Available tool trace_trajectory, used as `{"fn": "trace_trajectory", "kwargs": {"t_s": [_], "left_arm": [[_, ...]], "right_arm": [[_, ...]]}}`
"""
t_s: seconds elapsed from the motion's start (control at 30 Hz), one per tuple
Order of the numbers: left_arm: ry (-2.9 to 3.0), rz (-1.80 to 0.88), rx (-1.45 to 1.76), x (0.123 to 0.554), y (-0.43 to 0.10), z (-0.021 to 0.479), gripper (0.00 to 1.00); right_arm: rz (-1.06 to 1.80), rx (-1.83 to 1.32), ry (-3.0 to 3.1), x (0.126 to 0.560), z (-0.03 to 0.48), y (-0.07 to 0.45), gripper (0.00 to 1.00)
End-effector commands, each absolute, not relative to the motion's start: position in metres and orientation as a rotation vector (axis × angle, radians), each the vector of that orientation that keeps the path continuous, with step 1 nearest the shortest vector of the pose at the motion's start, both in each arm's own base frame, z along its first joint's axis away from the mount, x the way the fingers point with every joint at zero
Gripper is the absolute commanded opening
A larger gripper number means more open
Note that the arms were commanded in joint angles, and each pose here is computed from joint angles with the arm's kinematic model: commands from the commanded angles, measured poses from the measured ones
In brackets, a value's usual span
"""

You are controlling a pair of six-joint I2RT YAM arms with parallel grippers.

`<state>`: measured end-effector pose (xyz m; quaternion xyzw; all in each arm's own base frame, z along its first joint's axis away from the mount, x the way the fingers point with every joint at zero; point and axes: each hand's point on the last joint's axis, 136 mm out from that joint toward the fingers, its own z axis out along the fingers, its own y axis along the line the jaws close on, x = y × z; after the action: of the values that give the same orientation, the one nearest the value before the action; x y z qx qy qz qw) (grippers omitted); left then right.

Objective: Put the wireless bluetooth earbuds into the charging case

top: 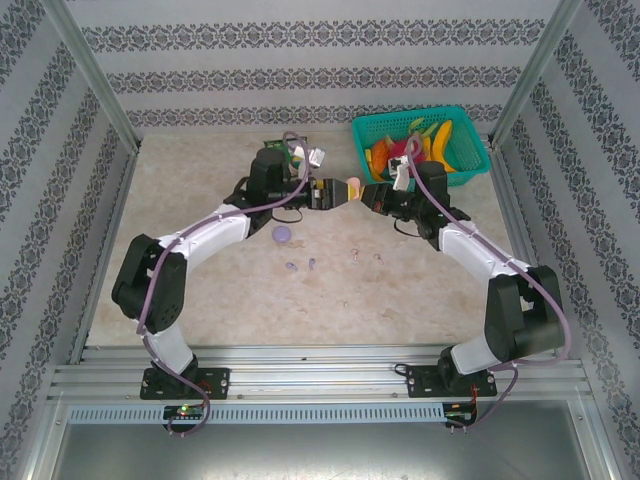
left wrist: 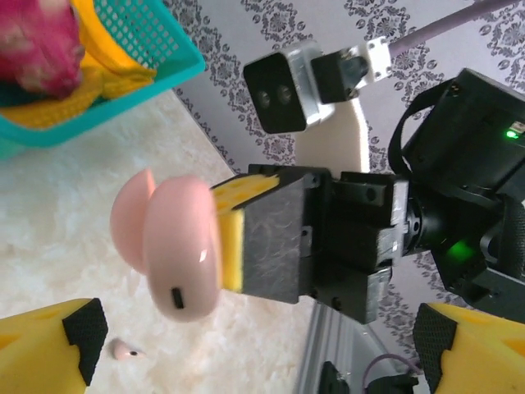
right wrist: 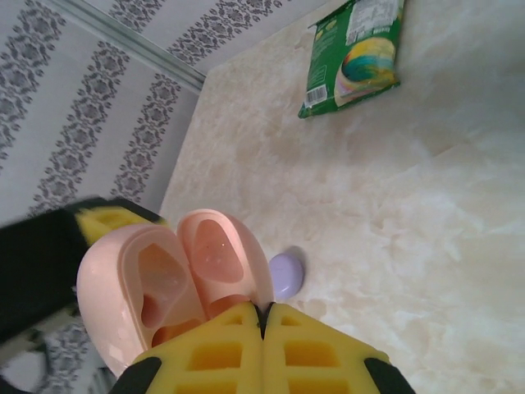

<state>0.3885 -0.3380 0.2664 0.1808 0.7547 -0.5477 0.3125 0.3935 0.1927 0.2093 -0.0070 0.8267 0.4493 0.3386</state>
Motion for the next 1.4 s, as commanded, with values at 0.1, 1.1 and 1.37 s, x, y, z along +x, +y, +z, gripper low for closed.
{"fn": "trace_trajectory", "kwargs": {"t_s": [0.1,1.1,1.37], "left_arm": [[2.195,-1.257,0.722,0.375,-0.31,0.249,0.99],[2.374,-1.443,1.01,0.362,-0.311,0.204,0.6],[2.371,-1.48,1.007,0.365,-0.315,0.2,0.53]], "right_arm": [[0.889,-0.312,2.168,0.395,0.204,0.188,0.0],[0.79,-0.694,2.235,0.368,0.181,0.232,0.0],[0.806,-0.716,2.227,0.366,0.184,0.238,0.0]]}}
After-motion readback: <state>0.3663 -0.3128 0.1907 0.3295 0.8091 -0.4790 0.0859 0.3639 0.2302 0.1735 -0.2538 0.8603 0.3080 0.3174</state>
